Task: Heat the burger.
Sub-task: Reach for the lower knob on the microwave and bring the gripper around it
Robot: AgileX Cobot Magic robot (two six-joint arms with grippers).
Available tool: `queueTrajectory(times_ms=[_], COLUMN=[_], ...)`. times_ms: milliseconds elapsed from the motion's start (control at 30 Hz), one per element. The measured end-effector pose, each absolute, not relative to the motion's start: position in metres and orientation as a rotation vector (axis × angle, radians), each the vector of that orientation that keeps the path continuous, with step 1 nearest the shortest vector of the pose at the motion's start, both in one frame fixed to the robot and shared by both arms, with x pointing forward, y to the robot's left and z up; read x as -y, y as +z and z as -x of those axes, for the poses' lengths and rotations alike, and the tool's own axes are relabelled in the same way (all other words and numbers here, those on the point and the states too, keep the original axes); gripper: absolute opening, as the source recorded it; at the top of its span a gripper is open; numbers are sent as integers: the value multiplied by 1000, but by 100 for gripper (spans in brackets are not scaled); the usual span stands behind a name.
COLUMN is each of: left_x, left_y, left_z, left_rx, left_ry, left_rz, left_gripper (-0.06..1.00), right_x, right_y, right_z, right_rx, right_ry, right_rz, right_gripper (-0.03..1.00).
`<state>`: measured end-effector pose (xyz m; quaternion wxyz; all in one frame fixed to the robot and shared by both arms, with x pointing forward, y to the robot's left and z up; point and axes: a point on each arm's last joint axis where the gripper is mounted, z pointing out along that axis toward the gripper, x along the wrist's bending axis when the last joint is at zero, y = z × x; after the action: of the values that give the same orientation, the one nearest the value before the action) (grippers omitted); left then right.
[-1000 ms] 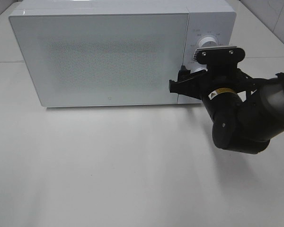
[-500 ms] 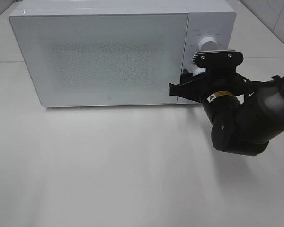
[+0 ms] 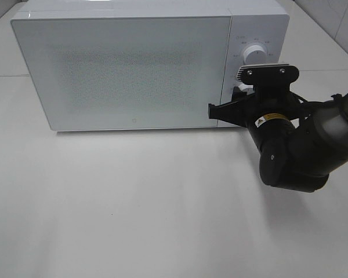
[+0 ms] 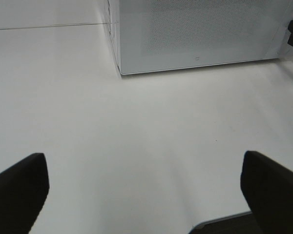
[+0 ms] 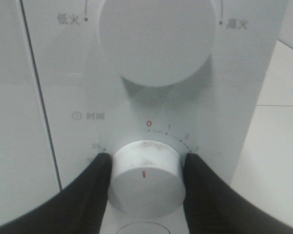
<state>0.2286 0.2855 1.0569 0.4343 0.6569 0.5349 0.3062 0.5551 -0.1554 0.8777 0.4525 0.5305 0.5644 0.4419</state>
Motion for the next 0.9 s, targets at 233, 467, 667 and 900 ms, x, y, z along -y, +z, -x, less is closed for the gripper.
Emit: queueTrajectory(times_ms=[233, 467, 667, 900], left_x=[-286, -286, -286, -286], left_y=[1057, 1057, 1057, 1057], left_z=[-229, -229, -229, -229], left_rx=[-1332, -1332, -1332, -1332], left_ry=[762, 762, 762, 762], left_rz=[-1636, -1636, -1636, -1636], left_gripper=[99, 99, 99, 99], right_x=[155, 156, 156, 157], right_y=[877, 877, 876, 877], right_z=[-555, -555, -554, -553], right_rx=[-1359, -1181, -791, -112], right_ry=[1165, 1383, 1684, 2002], right_rz=[-1375, -1625, -2015, -2432], right_gripper=[37, 38, 38, 38])
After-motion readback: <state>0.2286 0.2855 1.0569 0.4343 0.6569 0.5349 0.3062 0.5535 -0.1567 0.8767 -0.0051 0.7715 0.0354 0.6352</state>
